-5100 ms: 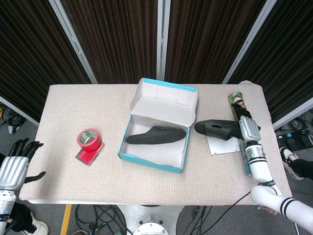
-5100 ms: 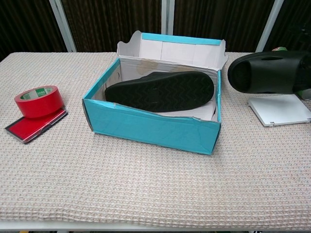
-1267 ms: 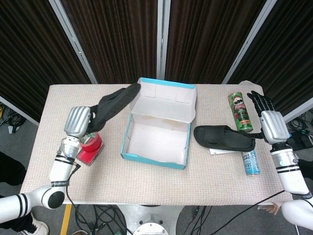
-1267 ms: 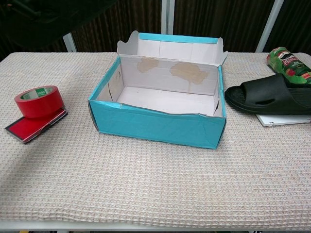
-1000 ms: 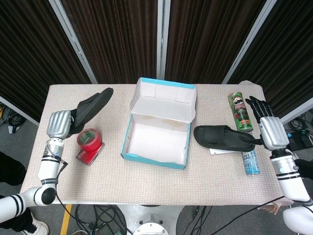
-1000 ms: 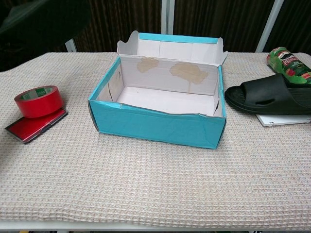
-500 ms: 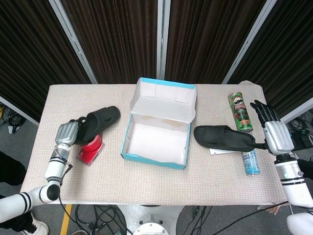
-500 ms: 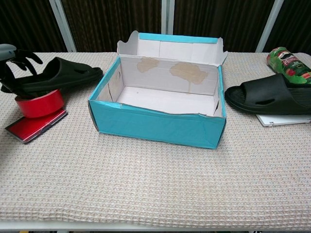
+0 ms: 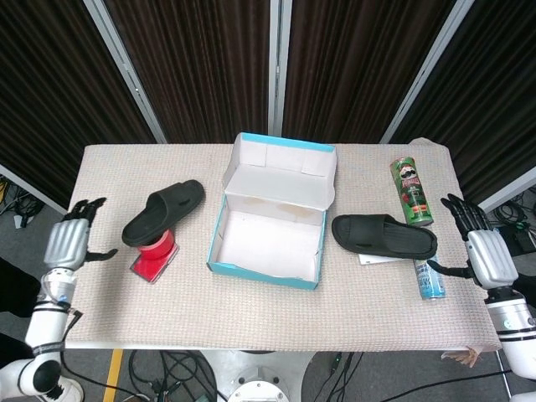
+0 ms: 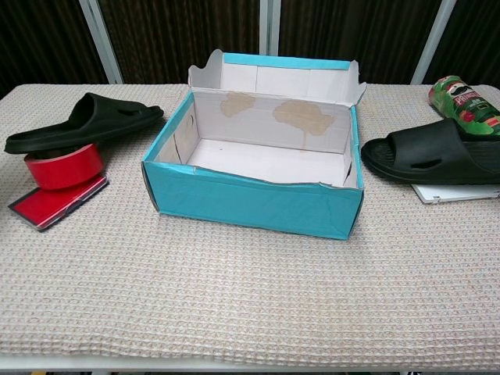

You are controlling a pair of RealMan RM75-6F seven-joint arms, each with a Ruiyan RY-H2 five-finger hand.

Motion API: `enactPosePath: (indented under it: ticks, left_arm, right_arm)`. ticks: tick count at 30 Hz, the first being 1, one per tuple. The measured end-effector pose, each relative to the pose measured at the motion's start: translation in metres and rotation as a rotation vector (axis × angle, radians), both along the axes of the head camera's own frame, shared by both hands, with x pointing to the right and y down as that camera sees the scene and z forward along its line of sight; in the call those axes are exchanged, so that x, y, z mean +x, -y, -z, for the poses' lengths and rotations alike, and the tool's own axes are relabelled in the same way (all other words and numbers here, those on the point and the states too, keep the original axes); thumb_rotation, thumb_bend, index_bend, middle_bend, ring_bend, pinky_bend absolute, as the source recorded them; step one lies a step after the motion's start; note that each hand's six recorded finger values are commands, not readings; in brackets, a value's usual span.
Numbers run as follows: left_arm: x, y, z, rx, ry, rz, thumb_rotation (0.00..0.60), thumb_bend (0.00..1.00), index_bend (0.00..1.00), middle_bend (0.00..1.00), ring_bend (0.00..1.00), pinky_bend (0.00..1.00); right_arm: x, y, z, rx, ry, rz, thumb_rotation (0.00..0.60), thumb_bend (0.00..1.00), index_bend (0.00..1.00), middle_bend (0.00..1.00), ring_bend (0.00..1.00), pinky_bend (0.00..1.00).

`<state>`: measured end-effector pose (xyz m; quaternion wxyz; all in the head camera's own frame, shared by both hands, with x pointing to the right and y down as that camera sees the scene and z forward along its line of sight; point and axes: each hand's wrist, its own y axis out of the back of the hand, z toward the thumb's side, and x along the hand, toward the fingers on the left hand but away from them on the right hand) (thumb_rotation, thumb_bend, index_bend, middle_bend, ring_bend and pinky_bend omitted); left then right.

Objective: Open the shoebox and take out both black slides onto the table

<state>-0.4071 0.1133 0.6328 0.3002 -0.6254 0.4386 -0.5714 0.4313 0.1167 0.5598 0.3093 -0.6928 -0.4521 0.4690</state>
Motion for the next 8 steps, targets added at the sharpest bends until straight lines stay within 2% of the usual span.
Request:
enactPosePath:
  ticks: [5,8]
  left_arm:
    - [-0.045,-0.033,0.030,0.087,0.097,-0.001,0.600,0.02,0.14,0.16,0.08,0.20]
    - [-0.064,-0.057,0.042,0.094,0.128,-0.003,0.600,0.02,0.14,0.16,0.08,0.19]
  right_arm:
    - [0.010,-0.020,0.004,-0.003,0.023,0.011,0.600,0.03,0.00,0.00,0.00,0.00]
    - [0.019,-0.034,0.009,0.021,0.007,-0.005,0.600,0.03,0.00,0.00,0.00,0.00]
